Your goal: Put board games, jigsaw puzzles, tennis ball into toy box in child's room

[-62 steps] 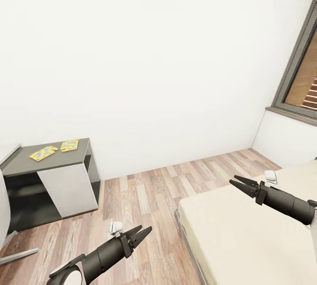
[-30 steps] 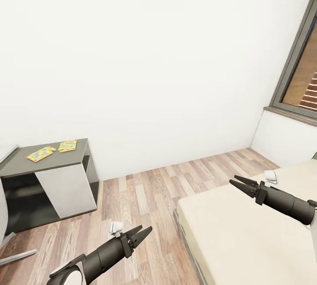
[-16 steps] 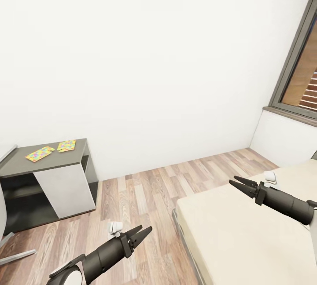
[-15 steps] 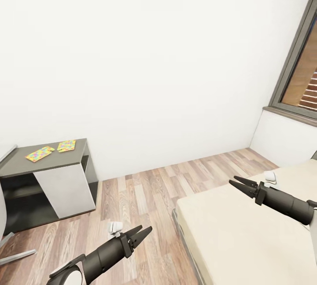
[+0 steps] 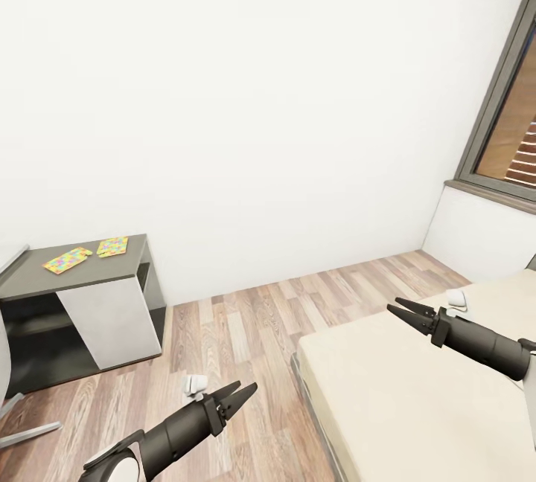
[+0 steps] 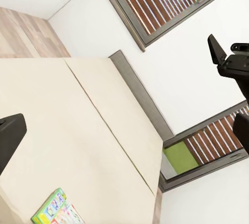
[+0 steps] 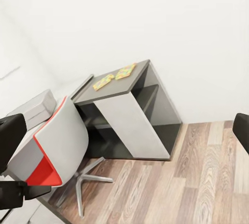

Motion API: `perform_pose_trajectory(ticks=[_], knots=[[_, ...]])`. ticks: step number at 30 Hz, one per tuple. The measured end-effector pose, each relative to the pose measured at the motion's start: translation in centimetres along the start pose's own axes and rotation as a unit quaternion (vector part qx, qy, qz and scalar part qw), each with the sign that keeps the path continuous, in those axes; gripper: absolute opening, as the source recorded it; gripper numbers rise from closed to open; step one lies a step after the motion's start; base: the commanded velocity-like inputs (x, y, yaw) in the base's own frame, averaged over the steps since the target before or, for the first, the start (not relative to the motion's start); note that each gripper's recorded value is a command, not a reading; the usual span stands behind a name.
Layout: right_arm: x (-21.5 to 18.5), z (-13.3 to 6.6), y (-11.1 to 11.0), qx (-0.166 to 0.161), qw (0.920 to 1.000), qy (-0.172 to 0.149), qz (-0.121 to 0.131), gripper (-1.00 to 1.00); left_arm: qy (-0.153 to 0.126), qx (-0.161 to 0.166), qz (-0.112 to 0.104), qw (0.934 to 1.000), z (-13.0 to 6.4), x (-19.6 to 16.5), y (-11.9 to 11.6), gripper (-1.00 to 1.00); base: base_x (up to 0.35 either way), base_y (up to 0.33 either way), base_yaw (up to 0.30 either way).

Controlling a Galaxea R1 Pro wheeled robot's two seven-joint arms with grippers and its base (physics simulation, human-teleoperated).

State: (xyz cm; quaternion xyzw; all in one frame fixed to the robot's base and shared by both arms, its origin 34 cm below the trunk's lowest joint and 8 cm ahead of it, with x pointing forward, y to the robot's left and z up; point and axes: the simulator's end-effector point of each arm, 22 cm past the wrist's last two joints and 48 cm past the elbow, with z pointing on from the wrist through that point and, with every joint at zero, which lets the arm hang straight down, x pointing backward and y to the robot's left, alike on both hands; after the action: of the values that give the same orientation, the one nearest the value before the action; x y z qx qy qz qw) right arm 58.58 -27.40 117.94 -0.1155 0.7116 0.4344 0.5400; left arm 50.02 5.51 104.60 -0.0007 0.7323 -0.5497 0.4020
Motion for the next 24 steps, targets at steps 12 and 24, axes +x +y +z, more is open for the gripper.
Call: perform_pose_trajectory(ticks=[12, 24], knots=[[-0.03, -0.03, -0.23, 0.004, 1.0, -0.001, -0.005, 1.0, 0.0, -0.002, 0.001, 1.0, -0.01, 0.02, 0.12, 1.0, 0.0, 0.0, 0.0], [-0.03, -0.1, -0.28, 0.005, 1.0, -0.001, -0.002, 1.0, 0.002, -0.007, -0.002, 1.0, -0.08, 0.03, 0.53, 1.0, 0.0, 0.0, 0.0]])
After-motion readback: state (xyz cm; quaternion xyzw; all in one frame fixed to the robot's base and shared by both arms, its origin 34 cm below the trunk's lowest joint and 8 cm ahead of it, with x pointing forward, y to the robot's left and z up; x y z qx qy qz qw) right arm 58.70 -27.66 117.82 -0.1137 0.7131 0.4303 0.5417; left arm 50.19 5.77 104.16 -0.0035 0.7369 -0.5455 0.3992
